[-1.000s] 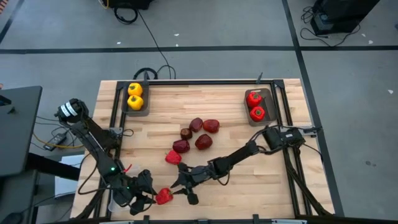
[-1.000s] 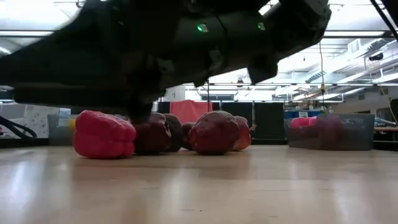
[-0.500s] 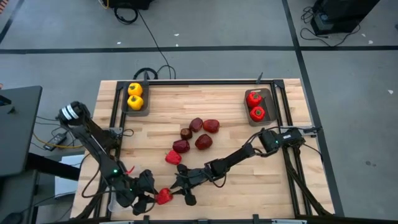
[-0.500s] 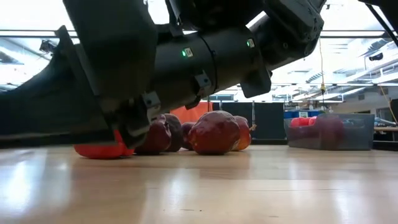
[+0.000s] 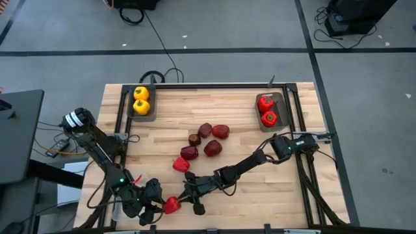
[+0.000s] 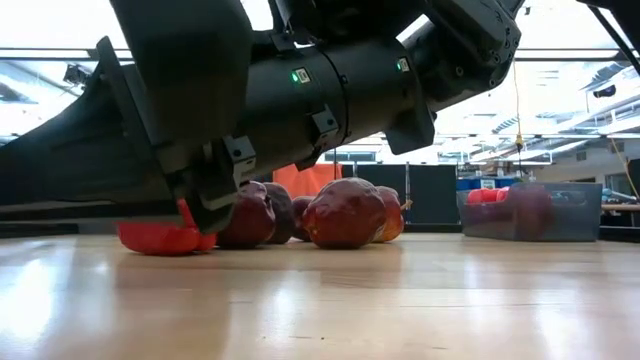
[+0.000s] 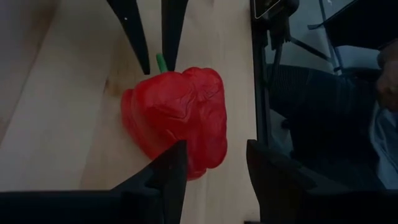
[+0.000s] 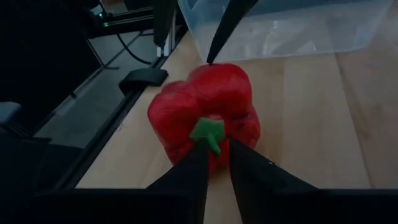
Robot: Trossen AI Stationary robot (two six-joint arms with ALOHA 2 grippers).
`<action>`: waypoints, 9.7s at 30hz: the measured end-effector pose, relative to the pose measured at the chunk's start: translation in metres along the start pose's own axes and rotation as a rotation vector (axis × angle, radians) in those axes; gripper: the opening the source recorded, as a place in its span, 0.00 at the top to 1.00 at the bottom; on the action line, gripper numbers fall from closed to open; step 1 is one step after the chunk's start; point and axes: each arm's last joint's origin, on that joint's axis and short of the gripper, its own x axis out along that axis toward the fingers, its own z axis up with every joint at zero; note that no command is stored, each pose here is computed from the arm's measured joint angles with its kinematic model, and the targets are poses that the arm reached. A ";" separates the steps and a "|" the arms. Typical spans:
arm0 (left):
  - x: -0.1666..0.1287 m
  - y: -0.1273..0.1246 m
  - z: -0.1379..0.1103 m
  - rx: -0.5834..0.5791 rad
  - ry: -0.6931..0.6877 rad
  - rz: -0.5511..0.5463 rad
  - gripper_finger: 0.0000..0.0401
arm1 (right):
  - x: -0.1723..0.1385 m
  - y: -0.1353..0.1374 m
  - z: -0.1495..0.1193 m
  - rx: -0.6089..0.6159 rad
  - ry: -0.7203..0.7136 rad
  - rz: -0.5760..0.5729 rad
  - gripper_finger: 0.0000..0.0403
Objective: Sort produce into baskets
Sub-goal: Put the red bell pepper into the right black transparent bin
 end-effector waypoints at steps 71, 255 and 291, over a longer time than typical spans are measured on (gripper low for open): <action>-0.011 0.082 0.178 0.275 -0.546 0.241 0.59 | -0.433 -0.050 0.098 0.618 0.787 -1.201 0.99; 0.111 0.095 0.102 0.416 -0.320 0.266 0.56 | -0.167 0.025 -0.008 0.088 0.518 -0.722 0.69; 0.108 0.091 0.141 0.537 0.085 0.496 0.56 | -0.183 0.022 -0.039 0.348 0.118 -0.666 0.71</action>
